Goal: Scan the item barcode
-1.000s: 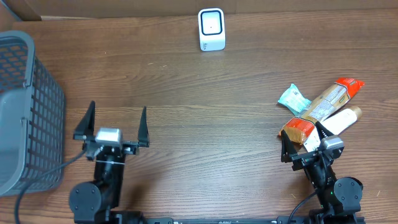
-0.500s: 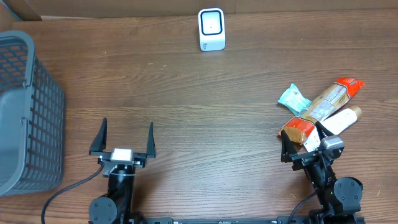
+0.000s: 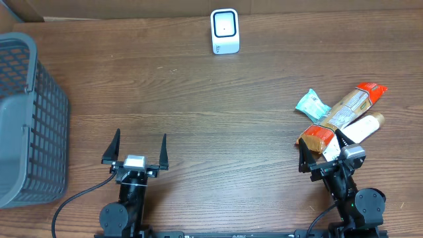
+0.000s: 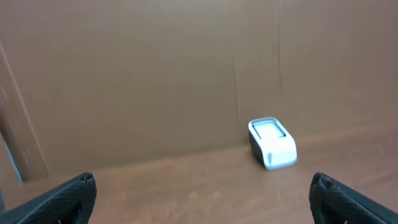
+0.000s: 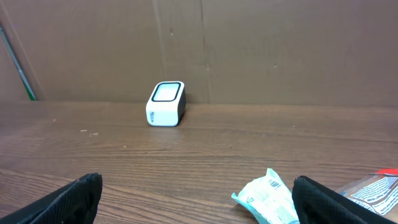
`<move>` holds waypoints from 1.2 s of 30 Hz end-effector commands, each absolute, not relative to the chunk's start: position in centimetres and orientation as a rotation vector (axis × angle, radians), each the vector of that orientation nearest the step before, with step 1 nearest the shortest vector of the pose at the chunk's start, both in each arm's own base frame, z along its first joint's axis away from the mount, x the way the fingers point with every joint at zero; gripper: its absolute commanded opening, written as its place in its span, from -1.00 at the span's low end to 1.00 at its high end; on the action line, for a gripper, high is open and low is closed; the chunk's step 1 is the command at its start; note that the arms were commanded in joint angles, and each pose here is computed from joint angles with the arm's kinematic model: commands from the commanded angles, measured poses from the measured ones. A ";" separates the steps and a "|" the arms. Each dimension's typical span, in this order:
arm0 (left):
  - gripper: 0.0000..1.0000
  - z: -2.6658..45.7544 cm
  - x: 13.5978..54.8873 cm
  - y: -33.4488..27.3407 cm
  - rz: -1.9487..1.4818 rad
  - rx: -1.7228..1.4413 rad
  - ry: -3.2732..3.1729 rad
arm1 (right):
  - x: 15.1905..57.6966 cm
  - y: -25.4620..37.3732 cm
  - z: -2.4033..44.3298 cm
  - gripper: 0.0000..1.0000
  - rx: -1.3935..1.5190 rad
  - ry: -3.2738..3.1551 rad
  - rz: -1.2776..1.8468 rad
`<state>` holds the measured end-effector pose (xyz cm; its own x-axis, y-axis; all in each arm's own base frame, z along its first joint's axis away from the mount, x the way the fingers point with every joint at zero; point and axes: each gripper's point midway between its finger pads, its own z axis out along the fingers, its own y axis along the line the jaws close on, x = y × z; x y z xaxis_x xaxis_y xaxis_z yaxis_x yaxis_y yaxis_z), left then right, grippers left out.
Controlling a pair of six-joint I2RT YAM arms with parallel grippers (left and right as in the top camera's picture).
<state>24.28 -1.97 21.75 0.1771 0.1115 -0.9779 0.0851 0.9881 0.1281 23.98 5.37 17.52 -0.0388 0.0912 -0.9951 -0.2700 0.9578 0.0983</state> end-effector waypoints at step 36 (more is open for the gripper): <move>0.99 15.8 24.5 -2.2 0.011 0.199 1.628 | 24.0 5.3 17.4 1.00 -0.135 1.579 0.285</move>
<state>24.56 -1.96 15.76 -0.0618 0.1164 -0.9913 0.1131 0.9876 0.1089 23.98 5.37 17.53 -0.0384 0.0912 -0.9951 -0.2700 0.9578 0.0982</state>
